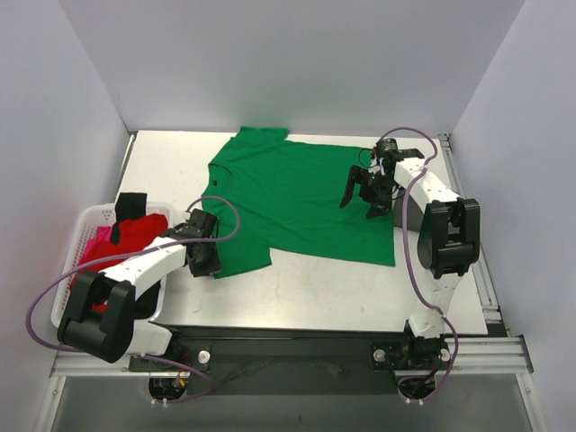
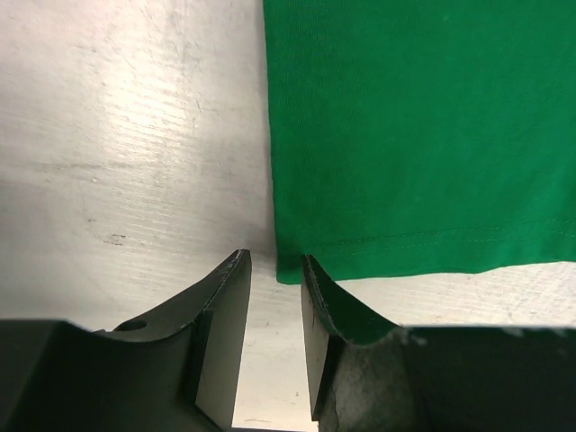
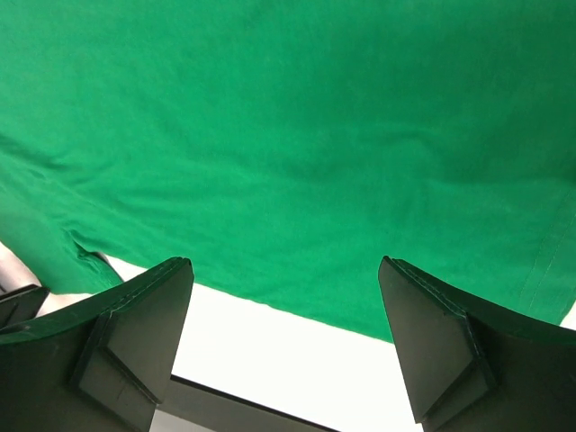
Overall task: Fold and stack the t-shirts
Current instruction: Flatten out the tshirt, then grap the side of the flattened tshirt closest away from the robot with both arms
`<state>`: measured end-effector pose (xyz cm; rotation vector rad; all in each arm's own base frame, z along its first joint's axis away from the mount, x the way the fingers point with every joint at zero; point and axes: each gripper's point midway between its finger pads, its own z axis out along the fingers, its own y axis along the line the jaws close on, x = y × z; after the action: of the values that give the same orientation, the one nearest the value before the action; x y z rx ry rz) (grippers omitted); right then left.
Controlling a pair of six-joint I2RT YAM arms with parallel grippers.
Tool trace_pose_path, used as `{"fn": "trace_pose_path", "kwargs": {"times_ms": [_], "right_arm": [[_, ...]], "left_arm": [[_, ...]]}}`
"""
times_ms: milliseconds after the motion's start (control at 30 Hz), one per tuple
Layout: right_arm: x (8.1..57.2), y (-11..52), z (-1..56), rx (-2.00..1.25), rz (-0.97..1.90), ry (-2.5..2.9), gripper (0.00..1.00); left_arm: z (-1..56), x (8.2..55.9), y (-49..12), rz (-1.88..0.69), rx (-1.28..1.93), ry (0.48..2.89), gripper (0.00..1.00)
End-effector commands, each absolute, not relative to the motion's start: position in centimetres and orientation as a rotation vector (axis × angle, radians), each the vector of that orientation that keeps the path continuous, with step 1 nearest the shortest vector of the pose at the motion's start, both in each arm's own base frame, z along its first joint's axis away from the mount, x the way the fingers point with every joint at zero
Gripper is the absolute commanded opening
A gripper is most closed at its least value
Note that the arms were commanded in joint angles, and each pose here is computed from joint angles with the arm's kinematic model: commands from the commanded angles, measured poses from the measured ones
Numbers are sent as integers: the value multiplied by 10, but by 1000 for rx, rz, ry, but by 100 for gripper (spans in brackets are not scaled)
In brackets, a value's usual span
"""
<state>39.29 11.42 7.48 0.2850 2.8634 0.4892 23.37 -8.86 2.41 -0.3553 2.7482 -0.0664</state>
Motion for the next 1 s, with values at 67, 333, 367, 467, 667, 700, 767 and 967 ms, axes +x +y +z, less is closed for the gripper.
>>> {"fn": "trace_pose_path", "kwargs": {"times_ms": [67,333,367,467,667,700,767,967], "right_arm": [[380,111,96,293,475,2837,87],[373,107,98,304,446,2833,87],[371,105,97,306,439,2835,87],[361,98,96,317,405,2837,87],[317,65,72,494,359,2885,84],[312,60,73,512,354,2871,84],[294,50,61,538,324,2899,82],[272,26,46,611,254,2915,73]], "left_arm": [[16,238,-101,-137,-376,2754,41],[3,231,-104,-149,-376,2800,28],[2,229,-103,-147,-378,2806,25],[1,224,-102,-142,-384,2817,5],[8,216,-100,-157,-408,2804,0],[9,216,-100,-161,-412,2803,0],[13,215,-100,-176,-421,2793,0],[19,210,-99,-186,-434,2783,0]]}}
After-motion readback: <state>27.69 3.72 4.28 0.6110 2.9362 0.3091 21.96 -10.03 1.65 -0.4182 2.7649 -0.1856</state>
